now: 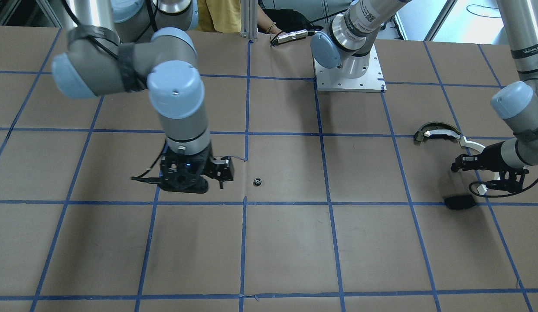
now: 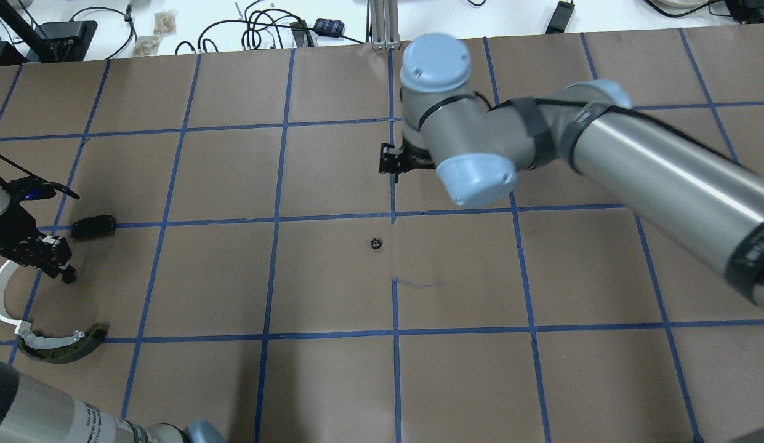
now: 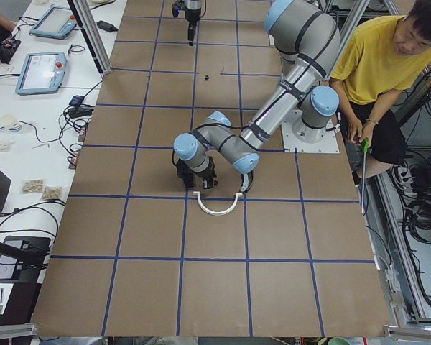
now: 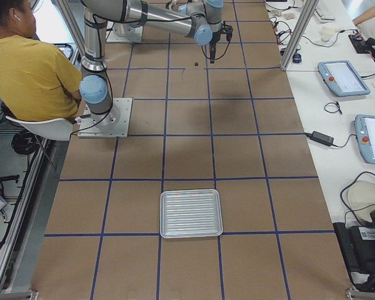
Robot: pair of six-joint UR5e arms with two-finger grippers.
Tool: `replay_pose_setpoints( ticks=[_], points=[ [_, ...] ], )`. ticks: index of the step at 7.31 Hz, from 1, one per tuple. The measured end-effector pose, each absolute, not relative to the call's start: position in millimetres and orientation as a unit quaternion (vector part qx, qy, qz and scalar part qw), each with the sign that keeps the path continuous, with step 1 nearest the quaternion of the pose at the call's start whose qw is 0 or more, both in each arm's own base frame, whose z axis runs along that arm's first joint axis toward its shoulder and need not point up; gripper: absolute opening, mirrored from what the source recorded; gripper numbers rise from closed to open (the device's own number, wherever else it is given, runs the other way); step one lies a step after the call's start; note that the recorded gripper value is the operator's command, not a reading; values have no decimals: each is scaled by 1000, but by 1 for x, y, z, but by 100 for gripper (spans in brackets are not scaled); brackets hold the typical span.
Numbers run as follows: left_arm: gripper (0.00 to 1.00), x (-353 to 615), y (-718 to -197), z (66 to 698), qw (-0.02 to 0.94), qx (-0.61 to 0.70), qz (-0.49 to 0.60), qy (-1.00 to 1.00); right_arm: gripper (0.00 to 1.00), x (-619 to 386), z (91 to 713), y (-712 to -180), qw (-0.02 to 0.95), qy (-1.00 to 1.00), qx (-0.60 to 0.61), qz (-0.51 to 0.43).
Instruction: Place bearing gear from tray to pile
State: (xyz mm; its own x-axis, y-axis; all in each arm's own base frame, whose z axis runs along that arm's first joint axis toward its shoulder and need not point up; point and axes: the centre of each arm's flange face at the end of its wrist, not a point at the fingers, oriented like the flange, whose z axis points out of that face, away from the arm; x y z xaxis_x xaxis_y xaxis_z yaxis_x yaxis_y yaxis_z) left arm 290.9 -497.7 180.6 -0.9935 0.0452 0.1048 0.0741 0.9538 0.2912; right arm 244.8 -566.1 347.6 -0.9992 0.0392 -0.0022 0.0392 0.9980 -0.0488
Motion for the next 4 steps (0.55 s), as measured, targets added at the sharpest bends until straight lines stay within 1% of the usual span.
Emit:
replay_pose_setpoints(
  ticks=[1,2,3,4],
  points=[
    [100,290,-499,181,48,-27,-148,-987,100,200,390,-572,-9,1000,-1,-7],
    [100,282,-504,186,43,-20,-145,-988,100,173,434,-563,-16,1000,-13,0],
    [100,255,-522,199,32,-4,-133,-991,100,163,474,-539,-16,1000,-20,-1],
    [100,205,-547,219,19,14,-113,-993,100,161,500,-509,-12,1000,-24,-6]
  ],
)
